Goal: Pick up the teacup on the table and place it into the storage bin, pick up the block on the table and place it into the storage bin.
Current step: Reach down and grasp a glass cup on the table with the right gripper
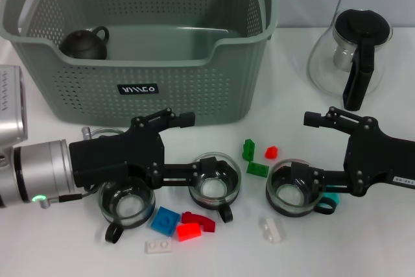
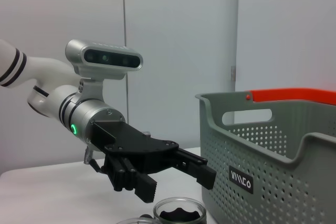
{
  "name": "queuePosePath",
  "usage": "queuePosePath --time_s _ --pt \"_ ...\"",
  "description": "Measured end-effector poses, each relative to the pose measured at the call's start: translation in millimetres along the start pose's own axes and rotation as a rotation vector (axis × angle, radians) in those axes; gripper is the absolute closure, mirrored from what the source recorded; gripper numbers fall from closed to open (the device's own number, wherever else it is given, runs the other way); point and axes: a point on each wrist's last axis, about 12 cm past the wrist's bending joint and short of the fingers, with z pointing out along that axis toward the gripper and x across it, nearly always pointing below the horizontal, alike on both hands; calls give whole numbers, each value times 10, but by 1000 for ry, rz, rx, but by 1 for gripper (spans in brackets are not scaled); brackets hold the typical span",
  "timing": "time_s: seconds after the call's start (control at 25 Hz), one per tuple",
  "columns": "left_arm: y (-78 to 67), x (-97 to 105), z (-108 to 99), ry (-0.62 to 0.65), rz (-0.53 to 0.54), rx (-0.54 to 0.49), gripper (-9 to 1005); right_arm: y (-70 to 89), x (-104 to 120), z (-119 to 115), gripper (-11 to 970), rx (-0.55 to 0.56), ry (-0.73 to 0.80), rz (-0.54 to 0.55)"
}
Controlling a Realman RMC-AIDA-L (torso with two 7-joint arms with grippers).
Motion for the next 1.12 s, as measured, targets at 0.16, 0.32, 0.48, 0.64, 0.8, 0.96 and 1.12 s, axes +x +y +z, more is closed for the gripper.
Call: queuePosePath --time_s 0.16,0.32,0.48,0.64,0.8,0.96,1.12 --pt "-2 3 -5 0 -1 0 49 0 -1 -4 18 -1 0 0" --pt "-3 2 -1 2 0 3 49 3 -6 -8 18 -5 -3 -1" --pt "-11 -5 4 -2 1 13 49 -5 -60 -64 17 -46 8 23" --pt "-14 -8 0 -6 0 13 49 -92 -221 -177 17 -86 104 103" --pt "-26 -1 15 -8 -4 18 49 -118 -472 -295 17 -151 205 90" --pt "-28 -4 36 -10 -4 20 49 -137 -658 -273 17 -209 327 67" --pt "-27 9 85 -8 -13 18 49 -184 -797 -153 17 -248 478 60"
